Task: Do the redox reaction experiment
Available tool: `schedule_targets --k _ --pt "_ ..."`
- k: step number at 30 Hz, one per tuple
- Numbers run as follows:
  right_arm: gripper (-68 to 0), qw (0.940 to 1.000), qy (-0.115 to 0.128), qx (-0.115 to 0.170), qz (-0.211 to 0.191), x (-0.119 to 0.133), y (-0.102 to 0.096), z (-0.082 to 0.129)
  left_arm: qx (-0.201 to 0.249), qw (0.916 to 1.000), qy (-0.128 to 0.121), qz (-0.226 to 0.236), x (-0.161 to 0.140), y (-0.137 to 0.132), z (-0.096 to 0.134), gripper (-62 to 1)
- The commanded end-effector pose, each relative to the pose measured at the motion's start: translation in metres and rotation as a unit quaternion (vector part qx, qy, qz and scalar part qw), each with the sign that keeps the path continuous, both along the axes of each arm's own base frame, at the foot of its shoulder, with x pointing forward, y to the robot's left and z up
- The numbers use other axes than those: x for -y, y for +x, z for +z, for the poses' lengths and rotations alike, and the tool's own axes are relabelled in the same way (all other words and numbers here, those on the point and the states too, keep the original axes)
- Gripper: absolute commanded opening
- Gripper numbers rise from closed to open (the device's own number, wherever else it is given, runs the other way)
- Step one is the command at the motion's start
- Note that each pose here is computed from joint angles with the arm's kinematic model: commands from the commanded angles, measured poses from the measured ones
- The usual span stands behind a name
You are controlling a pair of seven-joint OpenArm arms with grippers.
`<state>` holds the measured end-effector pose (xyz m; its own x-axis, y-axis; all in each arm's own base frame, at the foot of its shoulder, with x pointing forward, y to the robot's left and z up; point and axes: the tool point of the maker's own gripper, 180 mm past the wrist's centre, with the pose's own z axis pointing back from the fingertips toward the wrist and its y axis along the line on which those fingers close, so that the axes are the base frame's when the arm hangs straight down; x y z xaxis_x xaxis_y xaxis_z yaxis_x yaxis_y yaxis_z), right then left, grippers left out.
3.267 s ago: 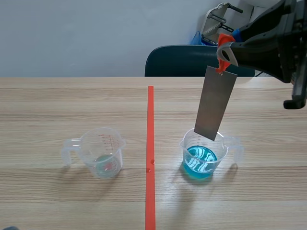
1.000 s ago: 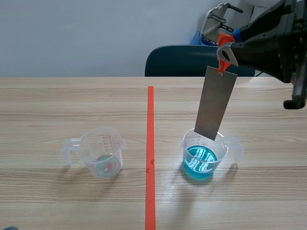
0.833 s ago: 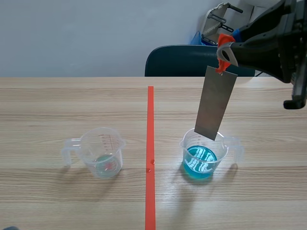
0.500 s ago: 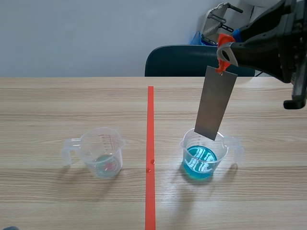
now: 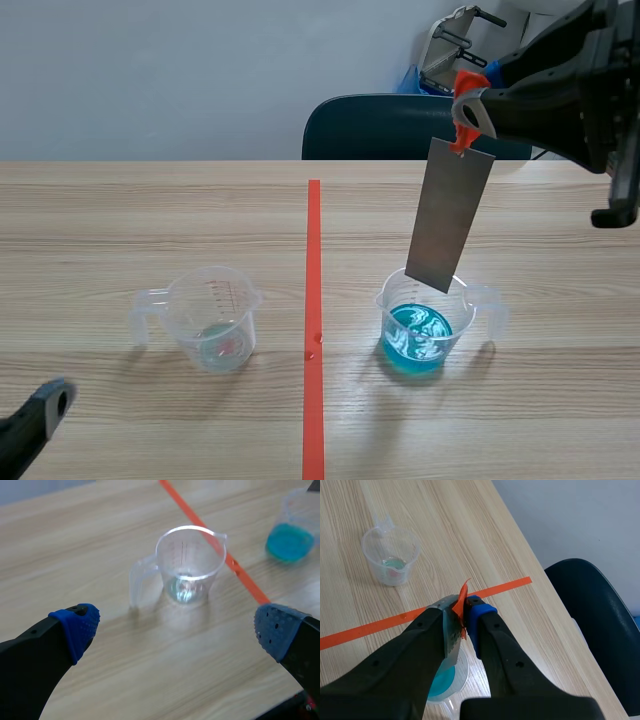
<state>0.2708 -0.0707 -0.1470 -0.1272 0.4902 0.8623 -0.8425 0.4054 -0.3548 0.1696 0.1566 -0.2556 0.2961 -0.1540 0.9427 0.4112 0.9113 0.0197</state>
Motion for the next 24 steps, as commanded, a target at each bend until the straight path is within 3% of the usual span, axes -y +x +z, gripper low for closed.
schedule_targets --k 1,5,7,11,16,21,24 --pt "-66.7 0.9999 0.007 0.013 0.005 -0.003 0.0 0.009 0.016 0.9997 -0.018 -0.008 0.009 0.008 0.005 1.4" --pt "-66.7 0.9999 0.007 0.013 0.005 -0.003 0.0 0.009 0.04 0.9976 -0.04 -0.04 0.031 0.023 0.008 -0.8" --pt "-66.7 0.9999 0.007 0.013 0.005 -0.003 0.0 0.009 0.049 0.9963 -0.049 -0.051 0.042 0.03 0.007 -11.1" --pt "-66.7 0.9999 0.007 0.013 0.005 -0.003 0.0 0.009 0.055 0.9951 -0.055 -0.061 0.061 0.048 -0.001 -22.1" --pt "-66.7 0.9999 0.007 0.013 0.005 -0.003 0.0 0.009 0.053 0.9916 -0.067 -0.097 0.091 0.063 -0.016 -45.3" --pt "-66.7 0.9999 0.008 0.013 0.005 -0.003 0.0 0.009 0.053 0.9874 -0.075 -0.129 0.12 0.077 -0.03 -56.6" --pt "-66.7 0.9999 0.008 0.013 0.005 -0.003 0.0 0.009 0.055 0.9861 -0.073 -0.139 0.139 0.086 -0.039 -58.4"
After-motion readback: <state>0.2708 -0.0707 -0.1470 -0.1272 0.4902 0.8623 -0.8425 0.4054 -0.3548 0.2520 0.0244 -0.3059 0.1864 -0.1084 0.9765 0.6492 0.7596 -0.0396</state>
